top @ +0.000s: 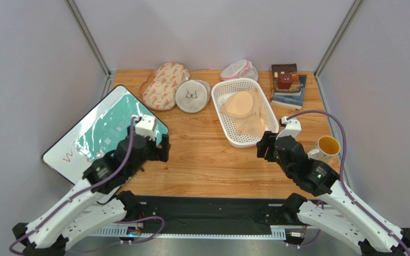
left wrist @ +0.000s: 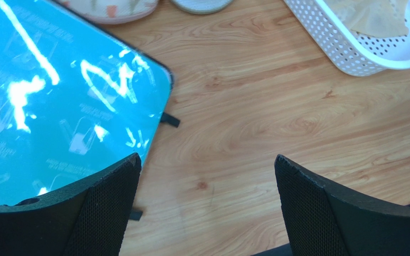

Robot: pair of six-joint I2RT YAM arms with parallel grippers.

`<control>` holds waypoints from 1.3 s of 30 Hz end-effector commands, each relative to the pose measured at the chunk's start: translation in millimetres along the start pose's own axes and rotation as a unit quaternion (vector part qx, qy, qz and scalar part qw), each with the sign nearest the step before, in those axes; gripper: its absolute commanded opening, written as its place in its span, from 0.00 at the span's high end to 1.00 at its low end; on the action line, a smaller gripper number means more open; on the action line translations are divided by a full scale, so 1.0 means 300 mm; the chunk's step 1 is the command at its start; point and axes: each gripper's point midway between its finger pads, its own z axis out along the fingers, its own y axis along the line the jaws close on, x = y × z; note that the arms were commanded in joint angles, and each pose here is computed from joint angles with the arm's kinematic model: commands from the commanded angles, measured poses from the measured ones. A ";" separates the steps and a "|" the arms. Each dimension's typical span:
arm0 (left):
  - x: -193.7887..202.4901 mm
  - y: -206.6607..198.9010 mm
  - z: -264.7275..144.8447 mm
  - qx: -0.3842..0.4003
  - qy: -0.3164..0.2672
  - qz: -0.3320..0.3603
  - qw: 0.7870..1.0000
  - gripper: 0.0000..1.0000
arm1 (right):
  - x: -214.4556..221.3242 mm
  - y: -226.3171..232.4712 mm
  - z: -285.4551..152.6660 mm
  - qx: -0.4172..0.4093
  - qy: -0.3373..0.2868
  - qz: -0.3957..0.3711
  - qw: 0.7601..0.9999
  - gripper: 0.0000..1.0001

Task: Unzip the laundry bag and remove the bra
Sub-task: Pick up the laundry bag at the center of the board.

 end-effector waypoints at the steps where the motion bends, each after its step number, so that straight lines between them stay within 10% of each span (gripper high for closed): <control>1: -0.244 -0.153 0.175 0.054 -0.046 0.013 0.997 0.00 | -0.037 -0.007 -0.010 0.010 -0.012 -0.005 1.000 0.38; 12: -0.539 -0.050 0.777 0.087 -0.013 0.014 0.996 0.00 | -0.034 0.039 0.004 -0.022 -0.012 -0.001 1.000 0.37; 21: -0.430 0.147 1.202 0.132 0.039 -0.079 0.987 0.00 | -0.048 0.072 0.010 -0.040 -0.011 -0.007 0.999 0.37; 39: -0.272 0.149 1.304 0.144 0.066 -0.110 0.981 0.04 | -0.054 0.080 0.033 -0.036 -0.012 -0.015 0.999 0.36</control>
